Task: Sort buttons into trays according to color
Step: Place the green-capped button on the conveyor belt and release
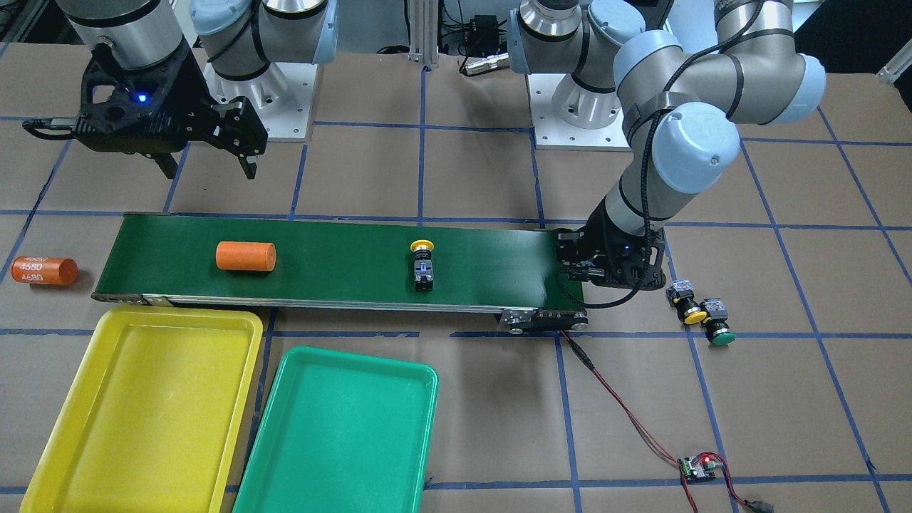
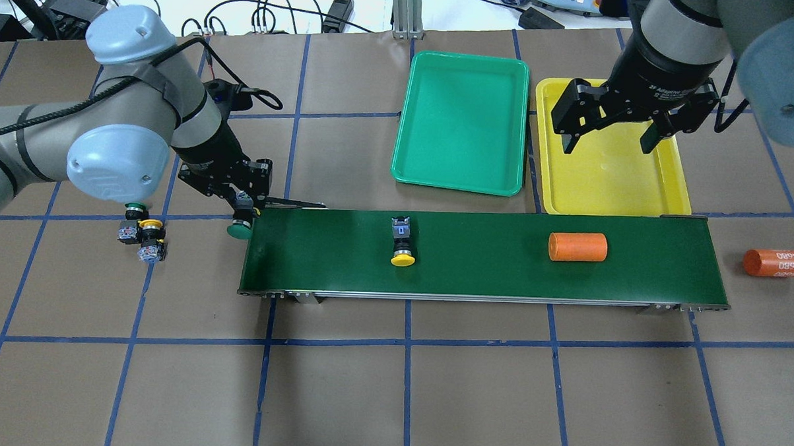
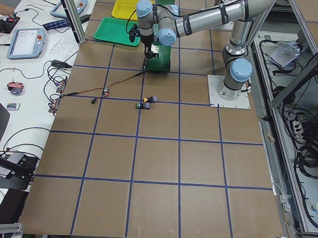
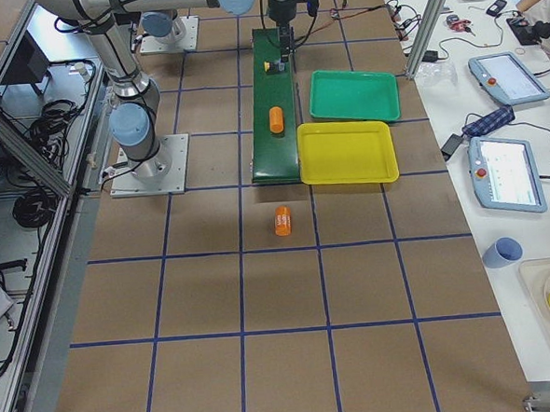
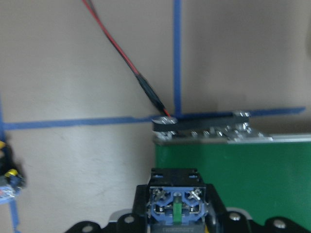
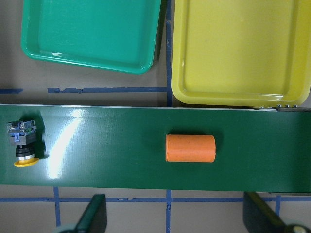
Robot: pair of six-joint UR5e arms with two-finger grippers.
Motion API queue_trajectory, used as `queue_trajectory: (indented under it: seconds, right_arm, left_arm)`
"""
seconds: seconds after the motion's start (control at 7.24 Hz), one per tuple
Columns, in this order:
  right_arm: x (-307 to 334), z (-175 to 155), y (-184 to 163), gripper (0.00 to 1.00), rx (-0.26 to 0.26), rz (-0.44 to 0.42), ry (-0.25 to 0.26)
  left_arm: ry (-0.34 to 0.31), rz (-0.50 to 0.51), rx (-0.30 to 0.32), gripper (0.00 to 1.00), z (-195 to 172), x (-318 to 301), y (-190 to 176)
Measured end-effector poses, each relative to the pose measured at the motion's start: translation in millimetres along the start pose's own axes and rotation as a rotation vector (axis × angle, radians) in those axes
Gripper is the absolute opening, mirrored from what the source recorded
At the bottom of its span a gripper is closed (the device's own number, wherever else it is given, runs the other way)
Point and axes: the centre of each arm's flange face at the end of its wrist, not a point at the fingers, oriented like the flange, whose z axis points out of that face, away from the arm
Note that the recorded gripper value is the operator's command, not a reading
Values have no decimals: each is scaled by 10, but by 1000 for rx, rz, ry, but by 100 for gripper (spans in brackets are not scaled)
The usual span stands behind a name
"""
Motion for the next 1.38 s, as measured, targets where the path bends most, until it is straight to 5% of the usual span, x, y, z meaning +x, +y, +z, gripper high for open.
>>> queue_trajectory:
  seconds: [0.69,0.97,1.38]
  right_arm:
    - [-1,0,0,100,0,0,0]
    - [16,-2,-2,100,0,2,2]
    - [45,-1,-7,100,-1,8,8]
  left_arm:
    - [0,12,9,0,313,7,-33]
    - [0,10,17,20,344,3,-69]
    - [16,11,16,100,398,42,-78]
